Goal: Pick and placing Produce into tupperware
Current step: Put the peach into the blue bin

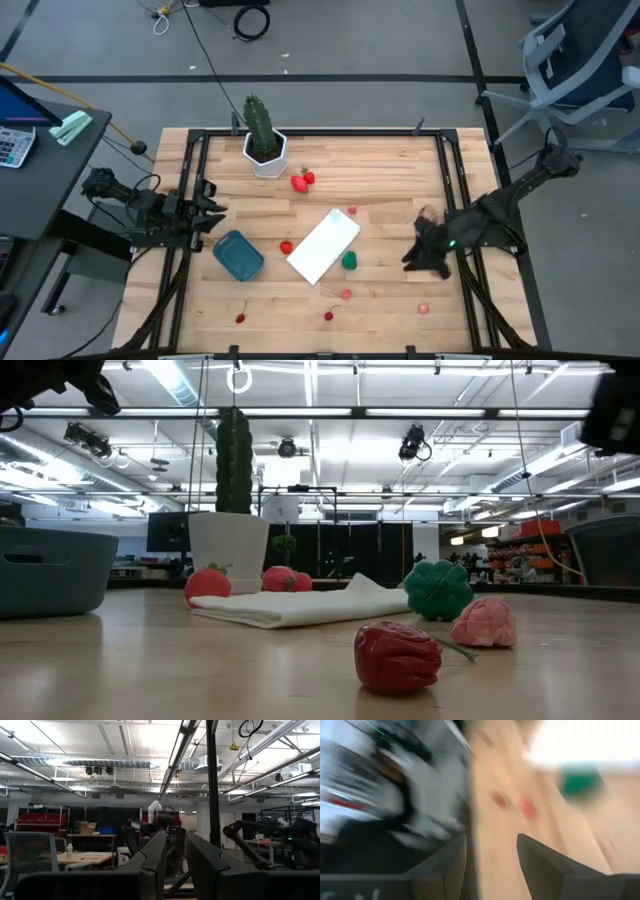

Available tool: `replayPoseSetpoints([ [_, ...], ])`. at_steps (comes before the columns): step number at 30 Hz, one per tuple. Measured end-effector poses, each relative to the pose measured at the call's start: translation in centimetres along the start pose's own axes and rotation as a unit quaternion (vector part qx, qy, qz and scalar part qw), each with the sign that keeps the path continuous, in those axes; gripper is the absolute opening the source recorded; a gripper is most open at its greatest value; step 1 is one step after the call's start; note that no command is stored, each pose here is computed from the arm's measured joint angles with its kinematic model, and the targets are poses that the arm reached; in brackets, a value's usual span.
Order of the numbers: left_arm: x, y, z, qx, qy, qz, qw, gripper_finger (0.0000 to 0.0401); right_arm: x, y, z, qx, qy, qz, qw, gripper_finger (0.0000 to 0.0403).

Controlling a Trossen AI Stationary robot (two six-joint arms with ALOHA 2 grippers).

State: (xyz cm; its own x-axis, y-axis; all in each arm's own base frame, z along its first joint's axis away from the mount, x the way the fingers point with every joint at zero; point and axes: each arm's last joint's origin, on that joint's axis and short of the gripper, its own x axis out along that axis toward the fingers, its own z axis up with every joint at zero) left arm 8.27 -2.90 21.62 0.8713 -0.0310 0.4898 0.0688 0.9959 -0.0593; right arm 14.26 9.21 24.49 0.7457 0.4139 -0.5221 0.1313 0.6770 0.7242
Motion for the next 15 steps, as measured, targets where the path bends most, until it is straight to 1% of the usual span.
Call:
replayPoseSetpoints([
  [2, 0.0, 0.0, 0.0, -0.002, 0.0, 0.0, 1.0, 0.0073, 1.4, 0.3, -0.6, 0.025, 0.074, -0.089, 0.993, 0.0183],
  [4, 0.0, 0.0, 0.0, -0.003, 0.0, 0.0, 1.0, 0.0071, 2.7, 0.6, -1.2, 0.044, 0.142, -0.166, 0.975, 0.0183],
  [6, 0.0, 0.0, 0.0, -0.003, 0.0, 0.0, 1.0, 0.0071, 3.7, 1.0, -1.8, 0.068, 0.202, -0.227, 0.95, 0.0183],
  [9, 0.0, 0.0, 0.0, -0.013, 0.0, 0.0, 1.0, 0.0074, 5.0, 1.1, -2.7, 0.123, 0.261, -0.319, 0.903, 0.0183],
  [10, 0.0, 0.0, 0.0, -0.018, 0.0, 0.0, 1.0, 0.0075, 5.5, 1.1, -2.9, 0.135, 0.266, -0.336, 0.893, 0.0183],
  [11, 0.0, 0.0, 0.0, -0.024, 0.0, 0.0, 1.0, 0.0076, 6.0, 1.2, -3.2, 0.143, 0.267, -0.346, 0.888, 0.0183],
  [15, 0.0, 0.0, 0.0, -0.029, 0.0, 0.0, 1.0, 0.0076, 7.6, 0.7, -4.2, 0.14, 0.28, -0.379, 0.871, 0.0183],
])
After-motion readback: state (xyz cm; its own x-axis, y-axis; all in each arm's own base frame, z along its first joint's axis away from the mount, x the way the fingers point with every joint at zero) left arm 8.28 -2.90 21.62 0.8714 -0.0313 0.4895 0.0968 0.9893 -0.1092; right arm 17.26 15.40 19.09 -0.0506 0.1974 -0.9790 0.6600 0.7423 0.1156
